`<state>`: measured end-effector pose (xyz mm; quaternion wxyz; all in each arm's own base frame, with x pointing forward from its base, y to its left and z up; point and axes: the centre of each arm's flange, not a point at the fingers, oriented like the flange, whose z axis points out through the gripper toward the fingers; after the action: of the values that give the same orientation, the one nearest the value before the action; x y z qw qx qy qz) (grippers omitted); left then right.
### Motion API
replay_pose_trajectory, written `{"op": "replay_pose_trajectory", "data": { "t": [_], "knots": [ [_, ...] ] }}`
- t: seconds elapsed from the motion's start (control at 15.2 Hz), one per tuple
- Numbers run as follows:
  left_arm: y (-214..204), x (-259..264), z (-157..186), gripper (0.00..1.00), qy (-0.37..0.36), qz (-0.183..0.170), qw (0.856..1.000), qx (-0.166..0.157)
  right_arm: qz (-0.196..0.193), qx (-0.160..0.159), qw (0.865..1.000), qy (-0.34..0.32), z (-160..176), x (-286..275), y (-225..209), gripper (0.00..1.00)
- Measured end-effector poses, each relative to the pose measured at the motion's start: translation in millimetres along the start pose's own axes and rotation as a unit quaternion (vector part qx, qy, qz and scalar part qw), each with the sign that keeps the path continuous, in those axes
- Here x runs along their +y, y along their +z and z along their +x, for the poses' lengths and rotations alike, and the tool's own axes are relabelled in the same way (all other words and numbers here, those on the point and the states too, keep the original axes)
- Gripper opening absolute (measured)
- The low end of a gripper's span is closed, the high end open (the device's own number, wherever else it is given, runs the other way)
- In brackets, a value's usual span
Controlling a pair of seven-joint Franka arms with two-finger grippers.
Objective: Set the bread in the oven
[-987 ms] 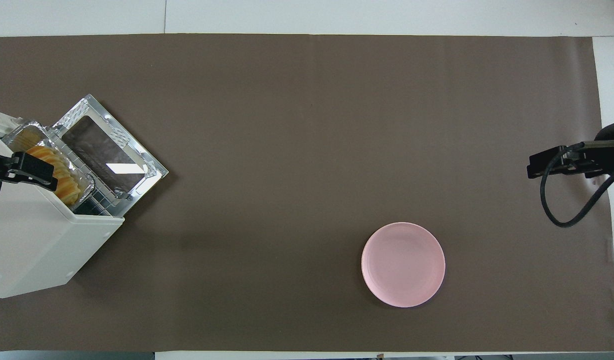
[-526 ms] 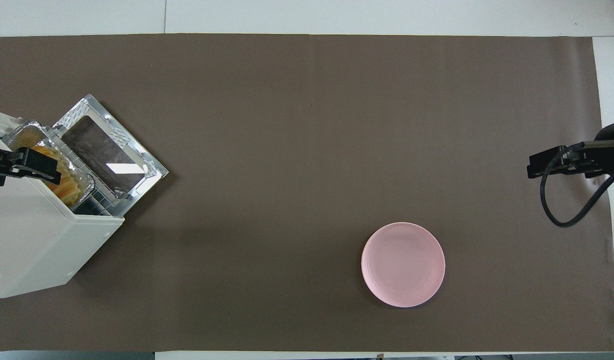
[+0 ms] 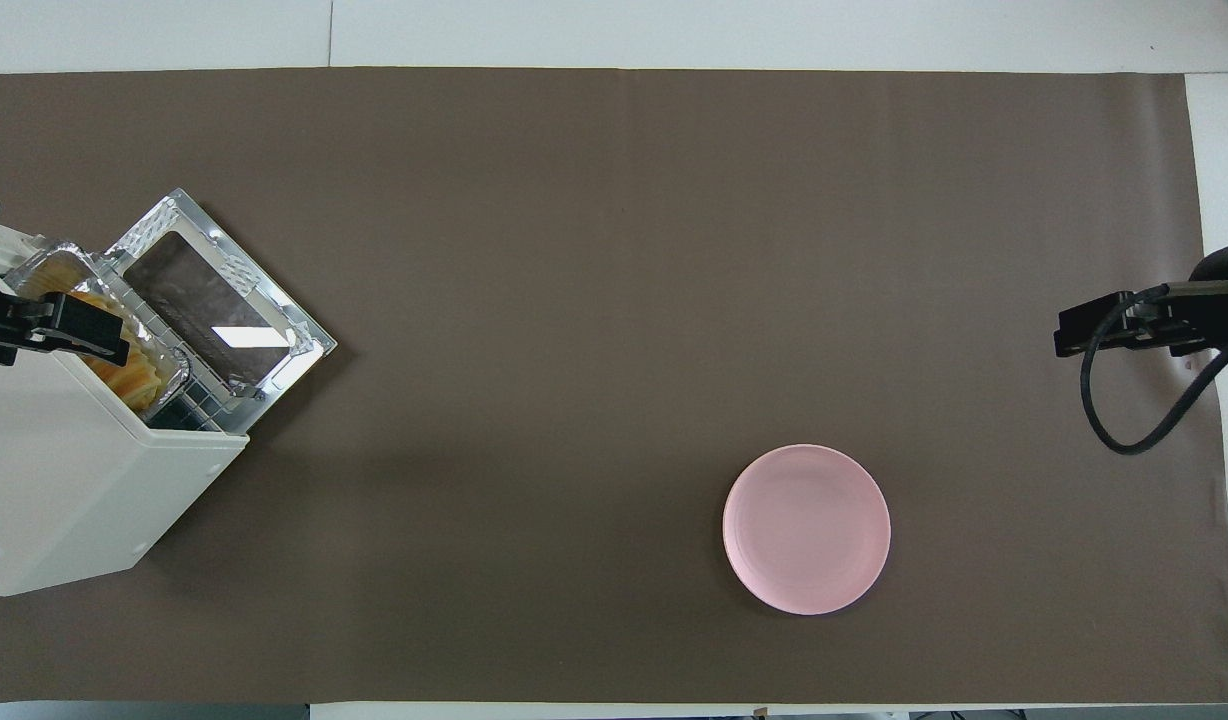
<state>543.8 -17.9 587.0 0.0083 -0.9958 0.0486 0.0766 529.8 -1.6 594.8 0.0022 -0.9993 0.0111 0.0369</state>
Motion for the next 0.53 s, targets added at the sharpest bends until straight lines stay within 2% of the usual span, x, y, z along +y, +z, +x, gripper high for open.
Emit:
{"op": "replay_pose_trajectory", "data": {
  "t": [0.53],
  "knots": [
    [-5.4,9.9,3.1,1.00,0.008,0.002,1.000,0.016,0.000,0.000,1.000,0.000,0.0,0.0,0.0,1.00]
  ]
}}
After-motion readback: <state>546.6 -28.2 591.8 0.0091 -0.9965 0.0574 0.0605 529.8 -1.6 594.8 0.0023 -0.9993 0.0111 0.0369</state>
